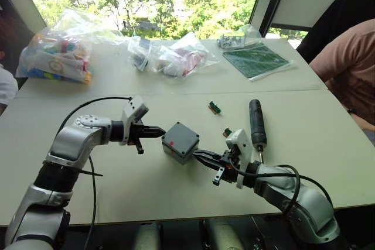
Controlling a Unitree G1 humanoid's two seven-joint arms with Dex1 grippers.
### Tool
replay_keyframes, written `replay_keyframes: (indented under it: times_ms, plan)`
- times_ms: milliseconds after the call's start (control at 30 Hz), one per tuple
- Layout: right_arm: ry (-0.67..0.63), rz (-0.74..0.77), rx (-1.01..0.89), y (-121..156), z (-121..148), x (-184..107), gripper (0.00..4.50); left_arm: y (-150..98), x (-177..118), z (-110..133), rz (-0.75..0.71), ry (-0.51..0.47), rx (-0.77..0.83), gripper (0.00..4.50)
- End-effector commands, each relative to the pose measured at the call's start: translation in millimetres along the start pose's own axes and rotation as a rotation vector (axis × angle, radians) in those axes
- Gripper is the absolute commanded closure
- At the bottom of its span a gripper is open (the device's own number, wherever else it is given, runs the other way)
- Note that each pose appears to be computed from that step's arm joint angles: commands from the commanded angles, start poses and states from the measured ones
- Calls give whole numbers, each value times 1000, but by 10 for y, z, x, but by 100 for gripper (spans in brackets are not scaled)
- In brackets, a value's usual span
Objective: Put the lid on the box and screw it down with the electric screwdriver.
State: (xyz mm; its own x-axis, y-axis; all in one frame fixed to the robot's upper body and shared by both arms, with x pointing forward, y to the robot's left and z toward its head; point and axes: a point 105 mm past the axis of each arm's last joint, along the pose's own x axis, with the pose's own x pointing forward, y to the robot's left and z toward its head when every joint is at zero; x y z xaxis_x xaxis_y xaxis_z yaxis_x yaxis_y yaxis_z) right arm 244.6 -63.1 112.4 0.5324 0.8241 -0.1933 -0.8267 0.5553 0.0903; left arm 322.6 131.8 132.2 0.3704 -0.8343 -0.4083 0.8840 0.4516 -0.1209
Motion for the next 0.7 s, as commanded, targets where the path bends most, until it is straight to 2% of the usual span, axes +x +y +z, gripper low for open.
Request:
replay_keyframes:
  times_ms: [33, 367, 700]
  plan:
    - [-38, 19, -35, 35, 120, 49, 437, -32, -4, 146, -4, -36, 39, 450]
    - [-29, 12, -54, -11, 104, 138, 437, -15, 38, 157, 0, -31, 52, 450]
    - [-121, 67, 12, 86, 229, 30, 437, 71, 16, 200, 34, -45, 57, 450]
